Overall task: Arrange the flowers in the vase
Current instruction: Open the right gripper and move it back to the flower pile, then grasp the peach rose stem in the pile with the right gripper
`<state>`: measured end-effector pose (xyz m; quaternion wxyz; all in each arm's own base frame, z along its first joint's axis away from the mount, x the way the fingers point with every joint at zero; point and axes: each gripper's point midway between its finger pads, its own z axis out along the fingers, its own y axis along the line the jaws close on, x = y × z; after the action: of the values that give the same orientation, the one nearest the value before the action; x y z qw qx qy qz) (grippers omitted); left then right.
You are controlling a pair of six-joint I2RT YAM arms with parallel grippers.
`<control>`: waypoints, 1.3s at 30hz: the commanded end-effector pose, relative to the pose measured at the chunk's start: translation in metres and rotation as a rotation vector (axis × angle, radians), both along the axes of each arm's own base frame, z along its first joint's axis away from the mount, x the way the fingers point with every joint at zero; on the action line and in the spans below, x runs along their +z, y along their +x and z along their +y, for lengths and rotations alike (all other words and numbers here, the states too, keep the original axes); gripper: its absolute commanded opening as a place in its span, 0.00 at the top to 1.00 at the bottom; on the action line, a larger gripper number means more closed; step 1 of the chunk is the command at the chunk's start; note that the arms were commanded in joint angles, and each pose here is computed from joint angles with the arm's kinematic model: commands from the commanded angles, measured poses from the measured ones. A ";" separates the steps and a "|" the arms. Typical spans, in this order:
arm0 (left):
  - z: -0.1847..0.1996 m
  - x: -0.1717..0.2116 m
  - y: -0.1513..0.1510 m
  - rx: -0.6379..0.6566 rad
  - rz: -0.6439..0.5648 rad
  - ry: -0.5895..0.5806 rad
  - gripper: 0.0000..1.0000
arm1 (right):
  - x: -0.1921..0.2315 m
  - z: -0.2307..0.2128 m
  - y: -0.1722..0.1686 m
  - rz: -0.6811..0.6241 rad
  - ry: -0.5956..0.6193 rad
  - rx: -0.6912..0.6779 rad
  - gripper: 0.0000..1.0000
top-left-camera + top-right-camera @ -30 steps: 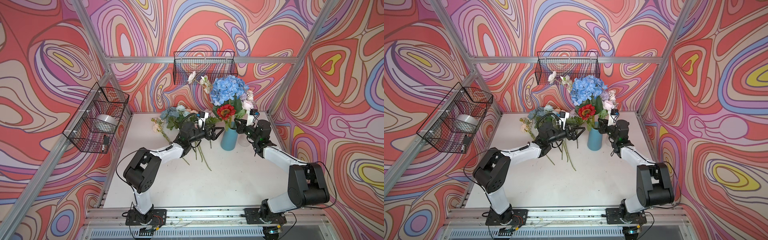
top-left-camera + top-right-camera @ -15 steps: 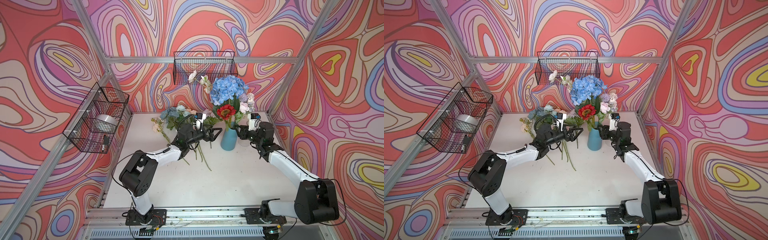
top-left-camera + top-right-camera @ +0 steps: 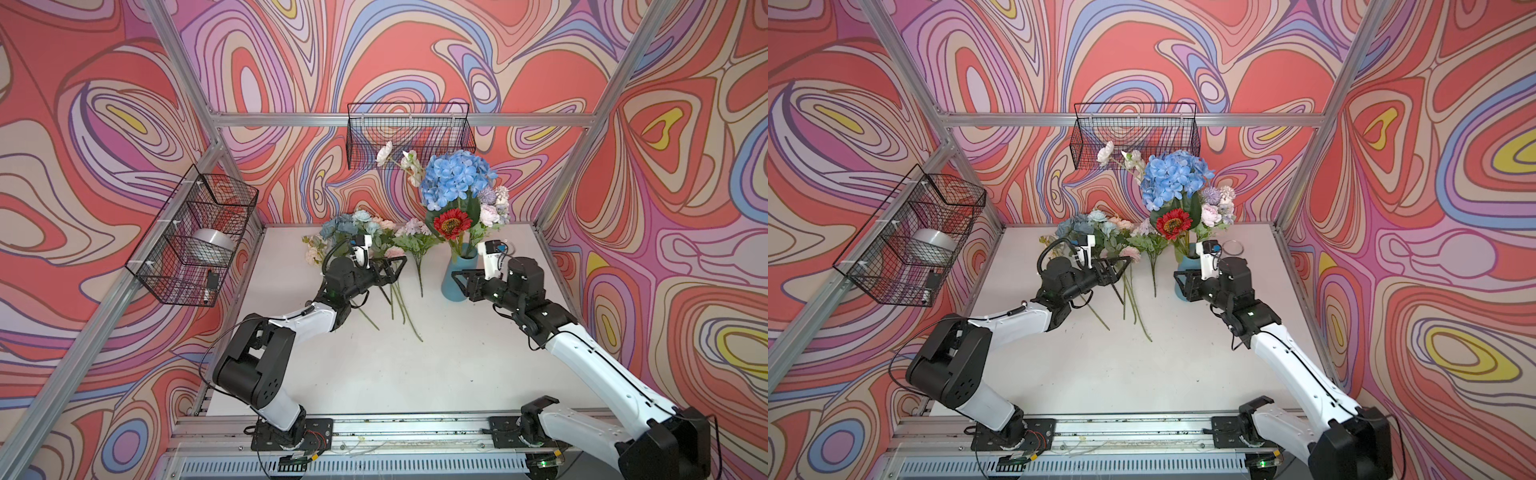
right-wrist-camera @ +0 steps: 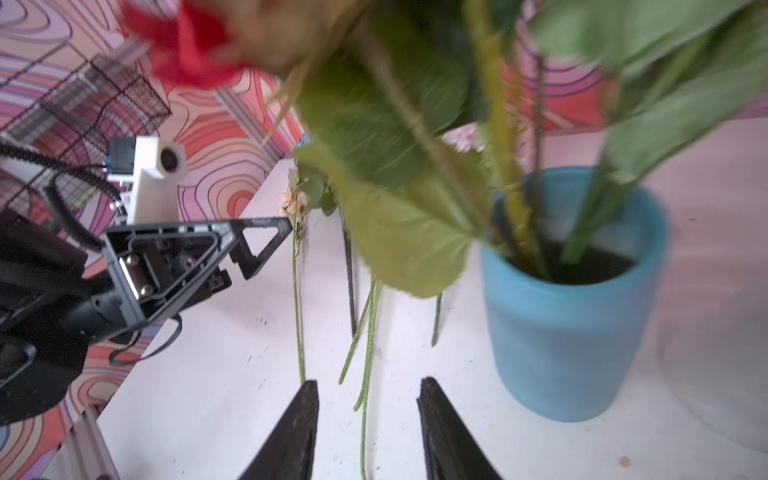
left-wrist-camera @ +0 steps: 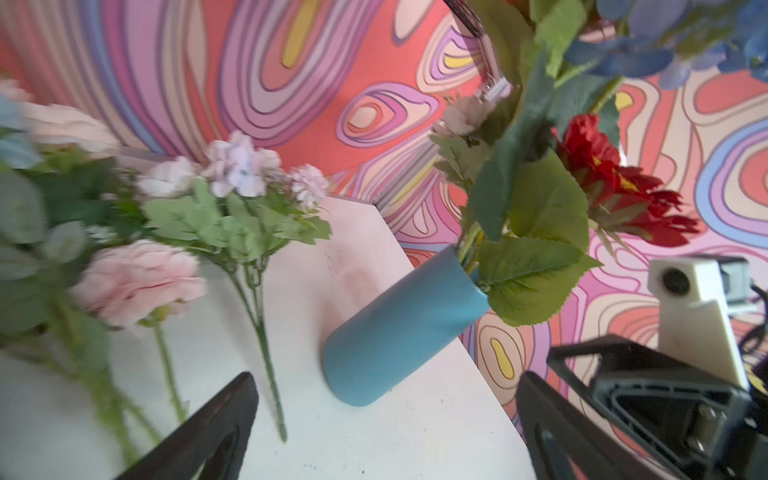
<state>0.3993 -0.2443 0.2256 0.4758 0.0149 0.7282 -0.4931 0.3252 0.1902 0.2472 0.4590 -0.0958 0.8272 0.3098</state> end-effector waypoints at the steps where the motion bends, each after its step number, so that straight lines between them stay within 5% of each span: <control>1: 0.043 0.002 0.002 0.131 0.030 -0.038 0.00 | -0.028 0.034 -0.006 0.062 -0.031 0.032 0.58; 6: 0.110 -0.037 0.005 0.337 0.212 0.025 0.00 | -0.056 0.110 -0.013 0.085 -0.096 0.166 0.58; 12: 0.159 -0.054 -0.006 0.487 0.278 0.103 0.00 | -0.101 0.187 -0.006 0.137 -0.177 0.275 0.59; 18: 0.203 -0.078 -0.019 0.621 0.356 0.060 0.00 | -0.156 0.237 0.020 0.187 -0.291 0.295 0.59; 23: 0.232 -0.107 -0.031 0.673 0.446 -0.012 0.00 | -0.188 0.270 0.050 0.193 -0.402 0.305 0.59; 31: 0.231 -0.106 -0.029 0.637 0.433 -0.026 0.00 | -0.231 0.287 0.082 0.178 -0.530 0.288 0.60; 39: 0.228 -0.099 -0.029 0.620 0.410 -0.042 0.00 | -0.231 0.291 0.089 0.147 -0.576 0.310 0.99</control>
<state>0.3674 -0.0156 0.1166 0.4359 -0.3207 0.7779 -0.3195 0.4225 0.4909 0.0274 0.3181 -0.3051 0.8827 0.1628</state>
